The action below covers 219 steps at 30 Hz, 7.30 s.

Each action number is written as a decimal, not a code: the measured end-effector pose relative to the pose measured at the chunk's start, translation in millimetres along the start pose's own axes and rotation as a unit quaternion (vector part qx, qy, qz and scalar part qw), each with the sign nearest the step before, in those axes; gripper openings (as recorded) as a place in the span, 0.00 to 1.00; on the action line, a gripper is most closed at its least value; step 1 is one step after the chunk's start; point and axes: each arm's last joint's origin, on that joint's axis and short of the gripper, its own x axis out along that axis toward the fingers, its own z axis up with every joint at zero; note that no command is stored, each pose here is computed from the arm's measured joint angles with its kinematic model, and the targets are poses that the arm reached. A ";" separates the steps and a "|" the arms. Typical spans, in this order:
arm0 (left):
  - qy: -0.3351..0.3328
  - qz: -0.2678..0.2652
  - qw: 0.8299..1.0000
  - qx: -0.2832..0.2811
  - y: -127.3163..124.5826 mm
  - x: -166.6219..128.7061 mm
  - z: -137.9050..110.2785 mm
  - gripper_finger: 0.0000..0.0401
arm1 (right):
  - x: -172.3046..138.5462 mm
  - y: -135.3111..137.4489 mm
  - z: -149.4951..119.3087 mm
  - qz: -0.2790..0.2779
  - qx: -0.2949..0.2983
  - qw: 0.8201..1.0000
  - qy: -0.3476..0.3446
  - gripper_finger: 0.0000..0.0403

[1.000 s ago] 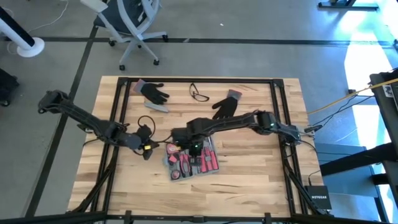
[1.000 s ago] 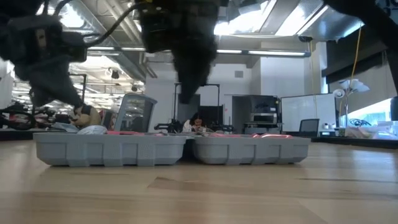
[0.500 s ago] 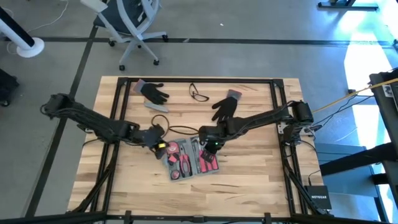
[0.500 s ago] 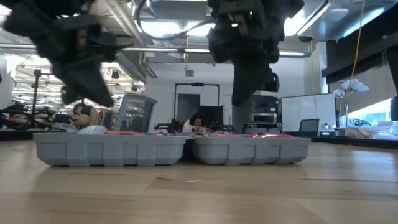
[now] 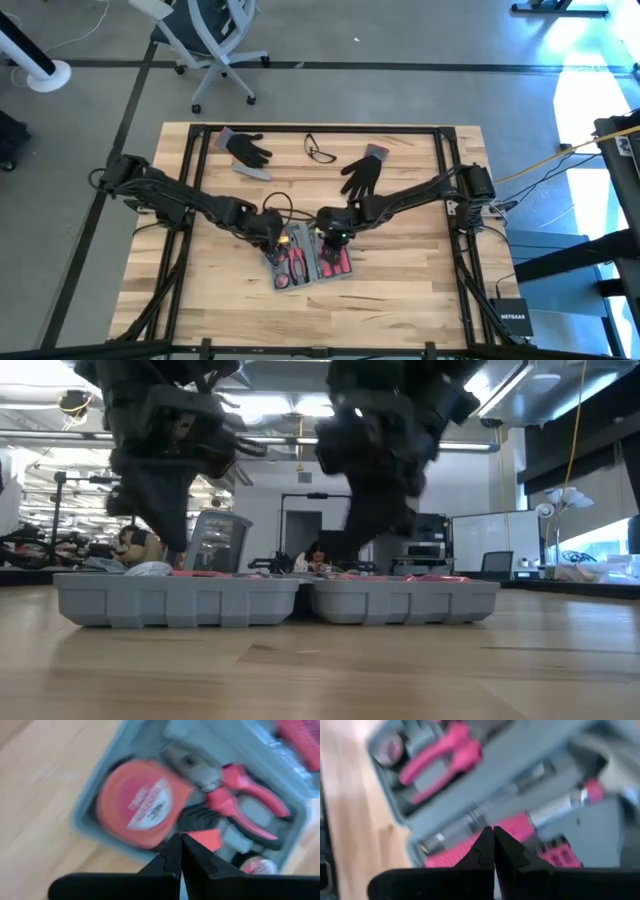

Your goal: Prefit tool cases

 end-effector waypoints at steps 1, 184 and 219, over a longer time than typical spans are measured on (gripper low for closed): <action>0.006 0.011 1.000 -0.012 1.1 -0.1 -2.9 0.00 | 3.3 -3.9 -5.5 -0.001 0.002 1.000 0.007 0.00; -0.180 0.029 0.977 0.110 9.5 -7.0 -98.1 0.00 | -30.2 4.0 43.1 -0.061 0.002 0.997 -0.049 0.00; -0.056 -0.025 0.998 -0.019 14.1 0.9 -110.6 0.00 | 36.2 23.3 56.8 0.144 -0.222 0.955 -0.135 0.56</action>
